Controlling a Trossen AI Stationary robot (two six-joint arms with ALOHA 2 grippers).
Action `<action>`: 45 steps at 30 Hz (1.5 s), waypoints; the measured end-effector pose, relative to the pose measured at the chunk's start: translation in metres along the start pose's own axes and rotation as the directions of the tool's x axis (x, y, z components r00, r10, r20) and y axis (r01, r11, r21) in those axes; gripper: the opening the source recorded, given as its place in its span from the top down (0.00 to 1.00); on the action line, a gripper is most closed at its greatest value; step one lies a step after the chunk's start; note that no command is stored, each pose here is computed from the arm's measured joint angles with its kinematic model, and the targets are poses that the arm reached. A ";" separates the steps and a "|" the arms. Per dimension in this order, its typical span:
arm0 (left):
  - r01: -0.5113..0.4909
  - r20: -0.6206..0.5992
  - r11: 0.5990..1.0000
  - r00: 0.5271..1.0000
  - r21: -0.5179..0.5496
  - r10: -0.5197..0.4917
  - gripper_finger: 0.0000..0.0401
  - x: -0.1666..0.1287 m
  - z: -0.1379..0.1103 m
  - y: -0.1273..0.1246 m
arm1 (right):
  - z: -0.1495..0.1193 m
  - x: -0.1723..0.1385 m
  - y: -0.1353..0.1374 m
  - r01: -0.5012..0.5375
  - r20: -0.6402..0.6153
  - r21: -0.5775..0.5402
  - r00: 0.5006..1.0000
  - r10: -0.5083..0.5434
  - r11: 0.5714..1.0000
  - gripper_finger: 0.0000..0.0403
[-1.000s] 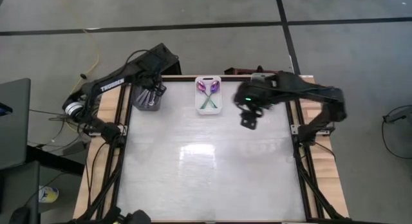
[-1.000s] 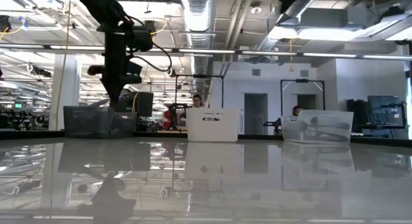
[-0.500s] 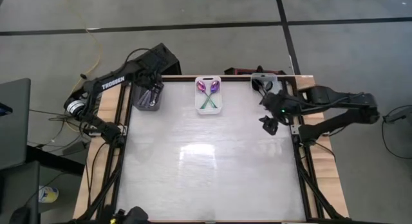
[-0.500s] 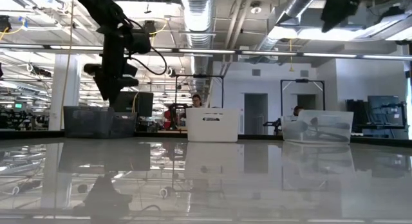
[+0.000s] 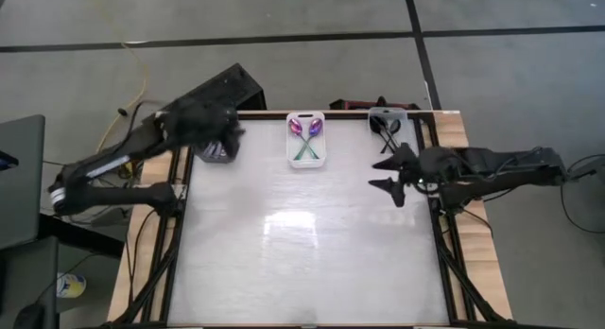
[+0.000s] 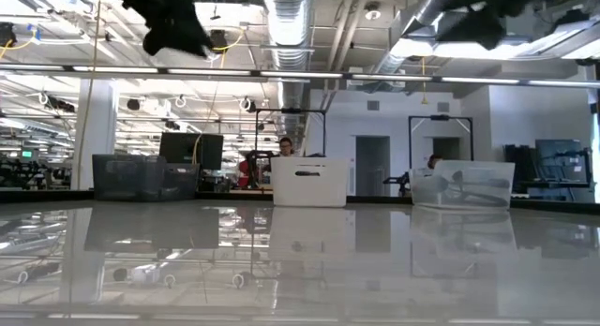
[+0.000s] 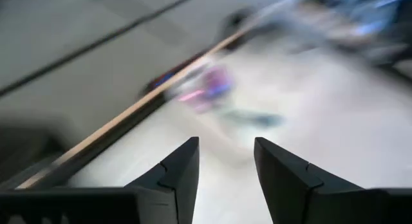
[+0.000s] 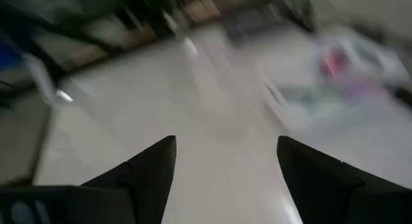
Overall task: Sort silverware by color (type)
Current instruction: Return to Home Position
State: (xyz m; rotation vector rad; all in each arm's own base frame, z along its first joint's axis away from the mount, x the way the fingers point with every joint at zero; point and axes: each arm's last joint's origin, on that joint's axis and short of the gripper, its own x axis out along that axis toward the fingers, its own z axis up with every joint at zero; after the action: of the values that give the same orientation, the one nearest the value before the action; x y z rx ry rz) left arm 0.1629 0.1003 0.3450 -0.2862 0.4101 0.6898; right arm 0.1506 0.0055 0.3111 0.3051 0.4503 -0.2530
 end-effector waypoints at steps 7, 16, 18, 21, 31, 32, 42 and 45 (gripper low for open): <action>0.479 0.324 0.872 0.813 0.099 -0.484 0.67 -0.030 -0.065 -0.030 | 0.002 0.022 -0.001 -0.169 0.297 -0.203 0.928 0.225 0.964 0.42; 0.580 0.490 0.813 0.696 0.047 -0.525 0.67 -0.020 -0.154 -0.017 | -0.036 0.019 -0.025 -0.154 0.379 -0.255 0.892 0.245 0.955 0.95; 0.583 0.478 0.811 0.699 0.050 -0.532 0.67 -0.017 -0.165 -0.015 | -0.052 0.025 -0.030 -0.164 0.375 -0.233 0.894 0.244 0.959 0.95; 0.598 0.465 0.800 0.694 0.052 -0.549 0.67 -0.014 -0.178 -0.012 | -0.073 0.030 -0.036 -0.170 0.370 -0.217 0.897 0.242 0.961 0.96; 0.602 0.462 0.795 0.688 0.068 -0.560 0.67 -0.013 -0.190 -0.008 | -0.115 0.034 -0.050 -0.180 0.392 -0.194 0.887 0.244 0.964 0.96; 0.602 0.466 0.795 0.684 0.074 -0.561 0.67 -0.014 -0.189 -0.008 | -0.118 0.034 -0.052 -0.179 0.393 -0.193 0.887 0.243 0.965 0.96; 0.650 0.488 0.755 0.635 0.083 -0.600 0.67 -0.022 -0.190 -0.007 | -0.133 0.027 -0.058 -0.171 0.410 -0.201 0.880 0.242 0.965 0.96; 0.652 0.488 0.754 0.633 0.082 -0.600 0.67 -0.025 -0.192 -0.006 | -0.136 0.025 -0.059 -0.150 0.409 -0.197 0.886 0.220 0.969 0.96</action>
State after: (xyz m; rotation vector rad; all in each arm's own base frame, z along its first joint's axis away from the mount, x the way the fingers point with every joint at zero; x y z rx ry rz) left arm 0.0982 0.0082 0.1878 -0.3153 -0.2303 0.0624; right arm 0.1017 -0.0071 0.1696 0.1258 0.0017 -0.0886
